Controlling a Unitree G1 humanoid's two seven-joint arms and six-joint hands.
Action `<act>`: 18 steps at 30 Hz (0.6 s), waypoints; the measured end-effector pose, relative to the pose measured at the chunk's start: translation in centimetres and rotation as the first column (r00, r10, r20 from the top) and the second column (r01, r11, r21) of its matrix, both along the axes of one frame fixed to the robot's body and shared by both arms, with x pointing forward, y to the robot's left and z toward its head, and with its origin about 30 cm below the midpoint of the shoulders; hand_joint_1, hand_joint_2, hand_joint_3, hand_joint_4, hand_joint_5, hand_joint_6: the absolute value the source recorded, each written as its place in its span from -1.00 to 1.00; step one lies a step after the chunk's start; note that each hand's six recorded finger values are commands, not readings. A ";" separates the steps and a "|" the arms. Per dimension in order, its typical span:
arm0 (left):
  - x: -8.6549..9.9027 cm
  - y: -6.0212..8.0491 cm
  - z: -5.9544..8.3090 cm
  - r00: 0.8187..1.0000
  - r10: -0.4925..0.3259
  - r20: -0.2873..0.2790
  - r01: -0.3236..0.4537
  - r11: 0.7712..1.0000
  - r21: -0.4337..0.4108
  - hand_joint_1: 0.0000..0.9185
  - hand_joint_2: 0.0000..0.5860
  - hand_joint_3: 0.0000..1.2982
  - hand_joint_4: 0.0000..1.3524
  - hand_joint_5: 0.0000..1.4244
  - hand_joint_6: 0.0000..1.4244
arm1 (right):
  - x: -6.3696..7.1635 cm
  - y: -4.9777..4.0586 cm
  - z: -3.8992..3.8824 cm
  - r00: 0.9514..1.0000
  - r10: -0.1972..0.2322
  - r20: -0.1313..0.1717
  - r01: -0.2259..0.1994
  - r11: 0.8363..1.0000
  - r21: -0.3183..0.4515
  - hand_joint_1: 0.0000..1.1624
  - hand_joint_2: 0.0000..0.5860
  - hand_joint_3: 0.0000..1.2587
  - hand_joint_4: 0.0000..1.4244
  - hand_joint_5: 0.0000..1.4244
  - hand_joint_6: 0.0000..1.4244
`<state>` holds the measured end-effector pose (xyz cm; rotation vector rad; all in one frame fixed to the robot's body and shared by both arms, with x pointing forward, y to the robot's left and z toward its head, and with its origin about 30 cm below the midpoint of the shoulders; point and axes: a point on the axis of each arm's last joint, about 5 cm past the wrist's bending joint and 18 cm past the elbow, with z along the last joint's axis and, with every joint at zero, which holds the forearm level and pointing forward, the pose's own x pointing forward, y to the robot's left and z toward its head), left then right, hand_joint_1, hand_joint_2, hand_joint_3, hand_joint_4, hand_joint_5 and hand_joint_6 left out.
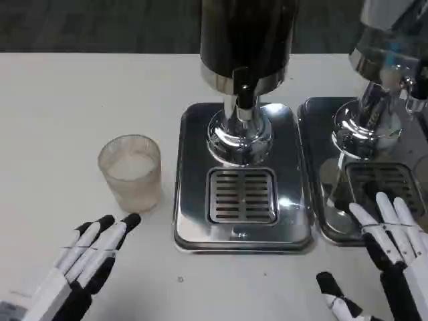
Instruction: Grasp the cup under the faucet to collect the drink, then remove the cup.
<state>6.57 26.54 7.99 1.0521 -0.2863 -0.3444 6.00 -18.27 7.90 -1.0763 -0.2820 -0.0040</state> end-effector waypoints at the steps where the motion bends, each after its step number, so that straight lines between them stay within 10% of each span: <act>1: 0.0 -0.1 -0.1 1.000 -0.003 -0.005 0.003 1.000 -0.003 -1.00 -0.73 -1.00 -1.00 -1.00 -1.00 | 0.0 -0.02 0.01 1.000 -0.003 0.000 0.003 1.000 0.000 -0.28 0.28 -0.74 -1.00 -1.00 -0.80; 18: 0.5 0.1 -0.2 1.000 0.023 0.006 -0.023 0.999 -0.042 -1.00 -0.80 -1.00 -1.00 -1.00 -1.00 | 0.0 0.11 -0.01 1.000 -0.010 0.003 0.010 1.000 0.009 -0.26 0.30 -0.74 -1.00 -0.99 -0.78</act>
